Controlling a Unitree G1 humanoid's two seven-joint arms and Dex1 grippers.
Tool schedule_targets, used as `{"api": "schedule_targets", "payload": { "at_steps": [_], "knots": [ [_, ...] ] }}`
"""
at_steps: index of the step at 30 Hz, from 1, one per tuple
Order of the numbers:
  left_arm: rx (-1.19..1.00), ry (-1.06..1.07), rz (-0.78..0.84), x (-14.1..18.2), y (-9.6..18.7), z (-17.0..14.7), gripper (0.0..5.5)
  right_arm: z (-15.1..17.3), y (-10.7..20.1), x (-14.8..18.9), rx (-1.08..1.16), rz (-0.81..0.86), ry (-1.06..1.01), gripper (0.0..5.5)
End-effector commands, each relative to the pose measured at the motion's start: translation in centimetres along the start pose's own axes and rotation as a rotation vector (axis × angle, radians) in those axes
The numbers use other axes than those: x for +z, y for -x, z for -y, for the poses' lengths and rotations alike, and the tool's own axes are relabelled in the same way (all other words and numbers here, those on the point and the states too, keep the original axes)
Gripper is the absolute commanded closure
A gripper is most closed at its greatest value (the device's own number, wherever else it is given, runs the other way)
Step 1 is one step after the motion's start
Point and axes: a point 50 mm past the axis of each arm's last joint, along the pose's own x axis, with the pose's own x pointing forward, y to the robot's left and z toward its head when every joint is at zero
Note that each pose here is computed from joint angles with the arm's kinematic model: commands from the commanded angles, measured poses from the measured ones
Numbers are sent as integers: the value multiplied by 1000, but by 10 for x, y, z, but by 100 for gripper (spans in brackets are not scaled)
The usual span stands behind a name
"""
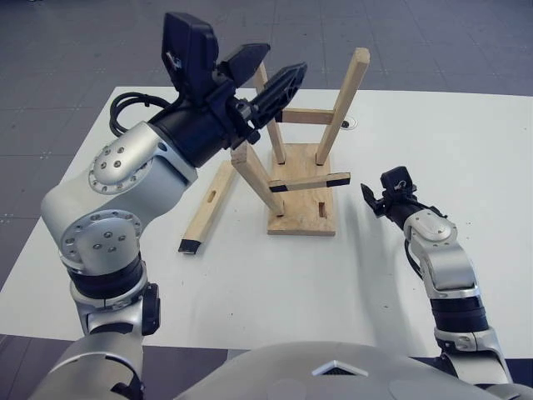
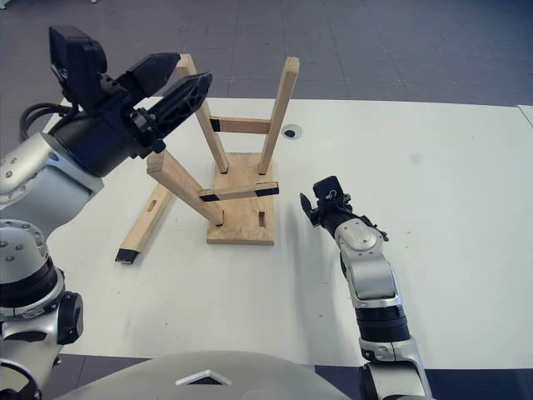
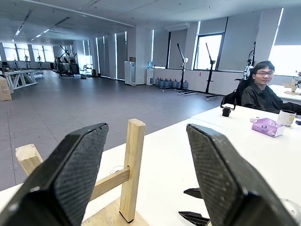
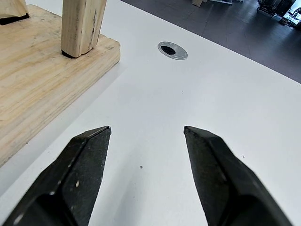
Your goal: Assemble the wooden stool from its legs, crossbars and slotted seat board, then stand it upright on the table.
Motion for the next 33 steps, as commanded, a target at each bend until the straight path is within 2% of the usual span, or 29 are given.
{"api": "schedule_targets", "payload": {
  "at_steps": [1,5,8,9,11,14,15,16,18,23,26,28,30,31,33],
  "knots": [
    [-23,-60,111,37,-3,4,240,0,-2,6,14,7,27,263],
    [-31,-97,315,96,0,5,240,-1,-2,5,19,3,32,263],
    [-53,-71,318,103,1,7,240,-4,-1,3,23,1,29,263],
    [-38,-26,268,88,-1,4,240,-5,0,2,26,-1,29,263],
    [-3,134,81,27,-1,-3,240,-7,1,0,31,-4,28,263],
    [40,397,-216,-69,19,5,240,-9,0,0,39,-1,30,263],
    [83,434,-310,-95,27,5,240,-10,0,0,41,1,31,263],
    [125,426,-363,-108,33,2,240,-9,0,0,39,0,31,263],
    [157,390,-306,-96,29,-10,240,-6,2,-1,31,-5,31,263],
    [152,173,-7,-6,6,-38,240,-11,3,-5,37,-17,22,263],
    [118,68,186,48,3,-40,240,-10,4,-7,39,-25,23,263],
    [103,34,294,74,5,-40,240,-9,4,-7,38,-27,24,263],
    [94,17,351,85,9,-40,240,-9,4,-6,40,-26,27,263],
    [138,14,342,80,18,-47,240,-8,3,-5,41,-22,29,263],
    [288,-29,179,37,48,-68,240,-5,3,-1,35,-10,26,263]
  ]
}}
